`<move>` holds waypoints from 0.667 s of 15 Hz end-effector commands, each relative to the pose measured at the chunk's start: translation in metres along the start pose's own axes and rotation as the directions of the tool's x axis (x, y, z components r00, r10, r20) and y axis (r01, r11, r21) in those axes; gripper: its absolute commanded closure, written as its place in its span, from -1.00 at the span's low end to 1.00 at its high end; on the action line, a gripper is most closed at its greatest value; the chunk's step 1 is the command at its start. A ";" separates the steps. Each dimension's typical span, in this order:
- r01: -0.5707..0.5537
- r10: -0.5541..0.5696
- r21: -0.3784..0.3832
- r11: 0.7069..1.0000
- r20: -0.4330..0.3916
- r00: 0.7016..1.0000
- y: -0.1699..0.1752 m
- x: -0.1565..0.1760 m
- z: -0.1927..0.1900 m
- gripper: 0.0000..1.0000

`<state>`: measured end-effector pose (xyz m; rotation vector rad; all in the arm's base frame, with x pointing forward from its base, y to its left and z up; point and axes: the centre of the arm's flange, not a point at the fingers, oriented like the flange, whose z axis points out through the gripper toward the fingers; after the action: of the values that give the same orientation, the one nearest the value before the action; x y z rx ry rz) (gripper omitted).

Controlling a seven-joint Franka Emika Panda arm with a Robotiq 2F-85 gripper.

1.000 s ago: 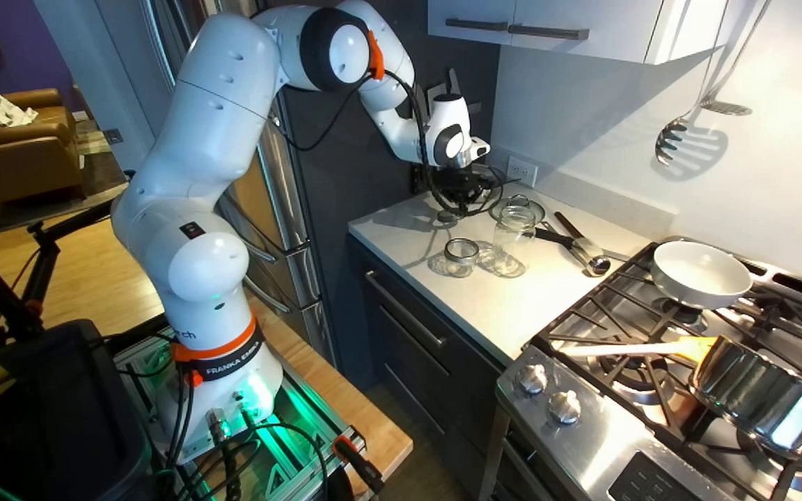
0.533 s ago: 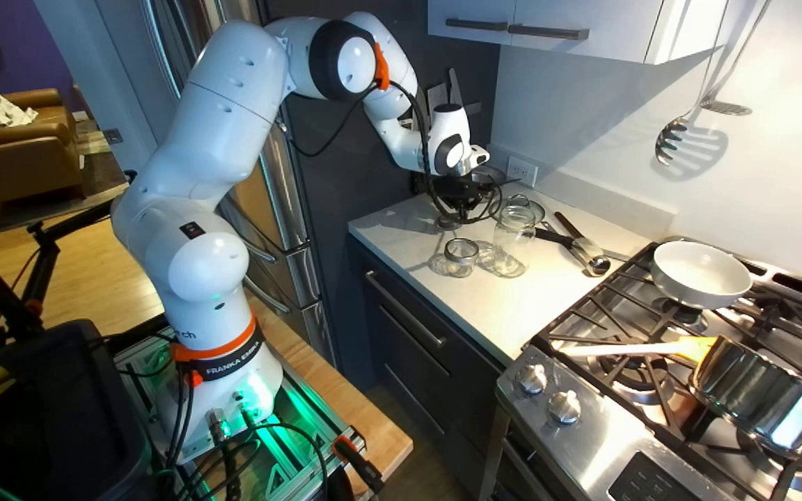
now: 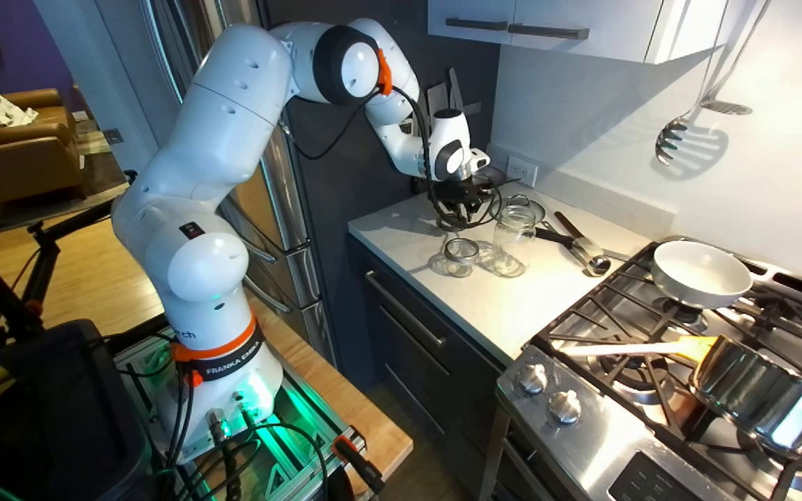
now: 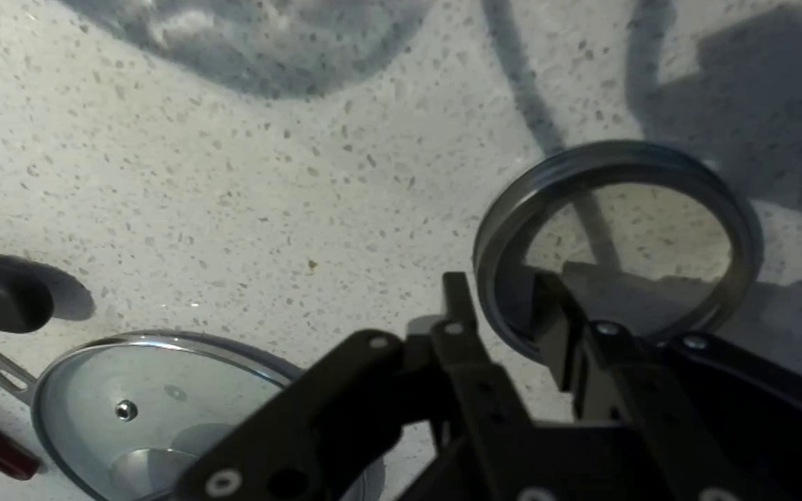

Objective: Remove the canning lids from the two jars and put them on the counter top one at a time

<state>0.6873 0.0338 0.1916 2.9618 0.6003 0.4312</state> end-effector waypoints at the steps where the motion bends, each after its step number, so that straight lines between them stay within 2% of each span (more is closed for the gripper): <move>1: -0.053 0.053 0.007 0.999 -0.031 0.998 -0.007 0.001 -0.026 -0.27; 4: -0.081 0.081 0.012 0.997 -0.047 0.996 -0.011 0.003 -0.060 -0.71; 6: -0.117 0.116 -0.018 0.993 -0.039 0.993 -0.008 0.001 -0.082 -0.98; 8: -0.141 0.141 0.002 0.990 -0.008 0.990 -0.003 -0.007 -0.100 -1.00; 10: -0.168 0.166 0.056 0.984 0.038 0.985 -0.002 -0.018 -0.113 -1.00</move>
<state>0.6715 0.0408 0.2761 3.0065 0.4273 0.4828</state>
